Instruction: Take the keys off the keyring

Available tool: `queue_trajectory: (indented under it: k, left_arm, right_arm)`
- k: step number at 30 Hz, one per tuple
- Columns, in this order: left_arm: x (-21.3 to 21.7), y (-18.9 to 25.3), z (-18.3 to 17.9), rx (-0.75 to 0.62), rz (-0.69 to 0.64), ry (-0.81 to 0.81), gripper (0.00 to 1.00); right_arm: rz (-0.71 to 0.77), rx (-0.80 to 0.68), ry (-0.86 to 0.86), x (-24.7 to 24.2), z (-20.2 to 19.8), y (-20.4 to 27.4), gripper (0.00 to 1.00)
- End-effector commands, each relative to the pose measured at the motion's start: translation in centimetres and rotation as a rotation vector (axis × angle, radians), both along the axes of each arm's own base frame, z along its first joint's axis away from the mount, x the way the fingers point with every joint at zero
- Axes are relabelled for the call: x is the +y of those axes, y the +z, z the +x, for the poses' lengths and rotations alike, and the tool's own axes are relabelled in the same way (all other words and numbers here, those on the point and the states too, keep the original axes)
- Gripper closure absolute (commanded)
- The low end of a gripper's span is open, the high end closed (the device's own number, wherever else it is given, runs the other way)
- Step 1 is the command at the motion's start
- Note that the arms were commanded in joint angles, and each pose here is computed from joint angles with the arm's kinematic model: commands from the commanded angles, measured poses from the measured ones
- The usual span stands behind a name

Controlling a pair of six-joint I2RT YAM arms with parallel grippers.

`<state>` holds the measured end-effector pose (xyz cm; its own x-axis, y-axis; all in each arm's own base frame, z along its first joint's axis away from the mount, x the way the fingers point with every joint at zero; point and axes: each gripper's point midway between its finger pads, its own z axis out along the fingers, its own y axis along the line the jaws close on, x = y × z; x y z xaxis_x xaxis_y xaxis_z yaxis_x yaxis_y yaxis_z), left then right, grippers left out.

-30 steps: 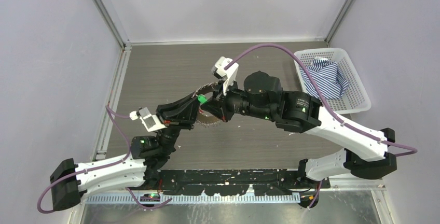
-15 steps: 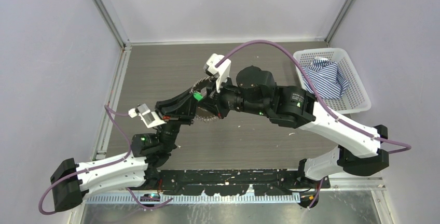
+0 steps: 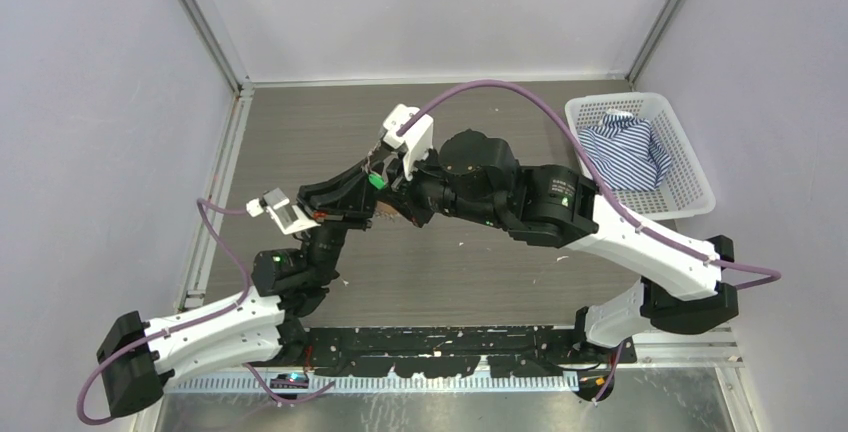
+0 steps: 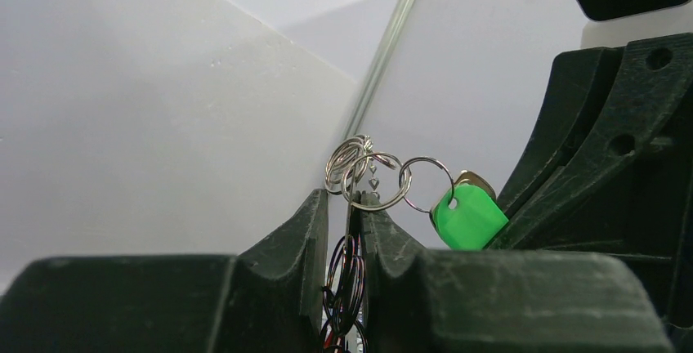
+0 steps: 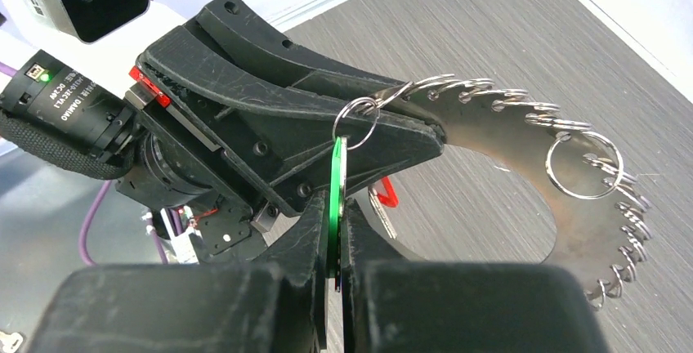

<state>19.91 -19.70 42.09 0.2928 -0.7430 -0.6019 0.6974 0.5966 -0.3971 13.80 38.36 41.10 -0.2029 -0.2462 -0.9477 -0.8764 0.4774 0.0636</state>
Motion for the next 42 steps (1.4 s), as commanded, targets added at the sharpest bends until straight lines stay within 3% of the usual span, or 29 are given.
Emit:
queue_trajectory:
  k: [1, 8, 15, 18, 27, 34, 42]
  left_arm:
    - [7.9, 2.2, 3.3, 0.131, -0.275, 0.261, 1.0]
    - [8.6, 2.2, 3.5, 0.135, -0.295, 0.252, 1.0]
    - [9.0, 2.7, 3.8, 0.142, -0.31, 0.221, 1.0]
    - [9.0, 2.6, 4.0, 0.142, -0.308, 0.221, 1.0]
    - [7.5, 1.7, 3.5, 0.116, -0.236, 0.159, 1.0]
    - [5.5, 0.6, 2.0, 0.048, -0.173, 0.043, 1.0]
    - [4.1, 0.6, 1.5, 0.032, -0.116, -0.011, 1.0]
  right_arm:
    - [-0.22, 0.127, 0.34, -1.9, -9.3, -4.6, 0.99]
    - [-0.264, 0.114, 0.322, -2.4, -9.1, -5.6, 0.99]
    - [-0.454, 0.018, 0.224, -3.1, -7.3, -8.8, 0.99]
    - [-0.469, 0.003, 0.22, -2.9, -7.3, -9.1, 0.99]
    - [-0.253, -0.091, 0.018, -4.4, -3.7, -3.2, 0.99]
    - [0.001, 0.089, -0.072, -5.1, -0.2, 0.5, 0.99]
    - [0.079, 0.18, -0.179, -6.4, 3.2, 0.8, 0.99]
